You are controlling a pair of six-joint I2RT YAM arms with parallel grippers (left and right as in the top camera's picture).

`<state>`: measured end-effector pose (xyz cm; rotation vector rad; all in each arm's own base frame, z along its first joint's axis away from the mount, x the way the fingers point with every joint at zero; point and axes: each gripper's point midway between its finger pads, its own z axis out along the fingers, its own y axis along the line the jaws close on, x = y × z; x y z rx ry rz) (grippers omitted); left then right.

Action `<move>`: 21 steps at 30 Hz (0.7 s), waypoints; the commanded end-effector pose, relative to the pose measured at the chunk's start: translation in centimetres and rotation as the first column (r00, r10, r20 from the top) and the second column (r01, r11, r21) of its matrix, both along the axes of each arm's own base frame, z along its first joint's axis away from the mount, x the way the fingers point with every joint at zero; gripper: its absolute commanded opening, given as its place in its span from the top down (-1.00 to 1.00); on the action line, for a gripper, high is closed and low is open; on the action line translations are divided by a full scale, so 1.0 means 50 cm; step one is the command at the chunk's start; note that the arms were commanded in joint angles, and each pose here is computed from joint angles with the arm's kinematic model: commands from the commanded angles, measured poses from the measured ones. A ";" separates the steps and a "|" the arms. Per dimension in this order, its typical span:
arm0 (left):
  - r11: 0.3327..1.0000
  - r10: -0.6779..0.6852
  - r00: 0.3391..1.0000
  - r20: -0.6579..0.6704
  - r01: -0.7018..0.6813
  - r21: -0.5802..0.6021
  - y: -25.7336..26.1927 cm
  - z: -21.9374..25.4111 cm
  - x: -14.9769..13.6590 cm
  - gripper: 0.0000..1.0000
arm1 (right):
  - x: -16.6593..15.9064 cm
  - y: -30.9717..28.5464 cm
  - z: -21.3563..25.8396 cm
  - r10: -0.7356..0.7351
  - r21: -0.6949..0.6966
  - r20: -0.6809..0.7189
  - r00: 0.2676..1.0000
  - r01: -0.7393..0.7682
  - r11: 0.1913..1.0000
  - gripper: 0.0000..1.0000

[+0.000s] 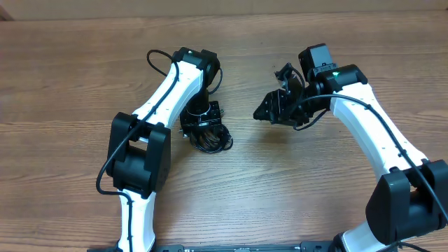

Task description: Untangle cables

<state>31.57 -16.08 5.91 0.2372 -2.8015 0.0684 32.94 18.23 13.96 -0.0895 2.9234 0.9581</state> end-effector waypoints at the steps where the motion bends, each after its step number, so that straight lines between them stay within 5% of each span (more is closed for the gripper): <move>1: 1.000 -0.001 1.000 -0.001 0.001 0.022 -0.004 -0.004 0.001 -0.11 | 0.020 -0.019 -0.007 -0.022 -0.076 0.039 0.999 0.025 0.997 -0.16; 14: 0.997 0.033 0.999 0.016 -0.034 0.065 0.006 -0.054 -0.003 -0.01 | 0.026 -0.017 -0.005 -0.022 -0.070 0.054 0.998 0.026 0.997 -0.03; 17: 0.997 0.042 0.999 0.018 -0.043 0.064 0.011 -0.053 0.001 0.36 | 0.036 -0.015 -0.002 -0.023 -0.064 0.075 0.997 0.028 0.998 -0.03; 18: 0.997 0.044 0.999 0.019 -0.045 0.063 0.013 -0.053 0.002 0.91 | 0.037 -0.015 -0.001 -0.023 -0.063 0.078 0.997 0.028 0.998 -0.01; 21: 0.998 0.022 0.999 0.028 -0.023 0.050 0.015 -0.053 0.009 0.91 | 0.037 -0.014 -0.002 -0.022 -0.063 0.078 0.997 0.027 0.998 0.06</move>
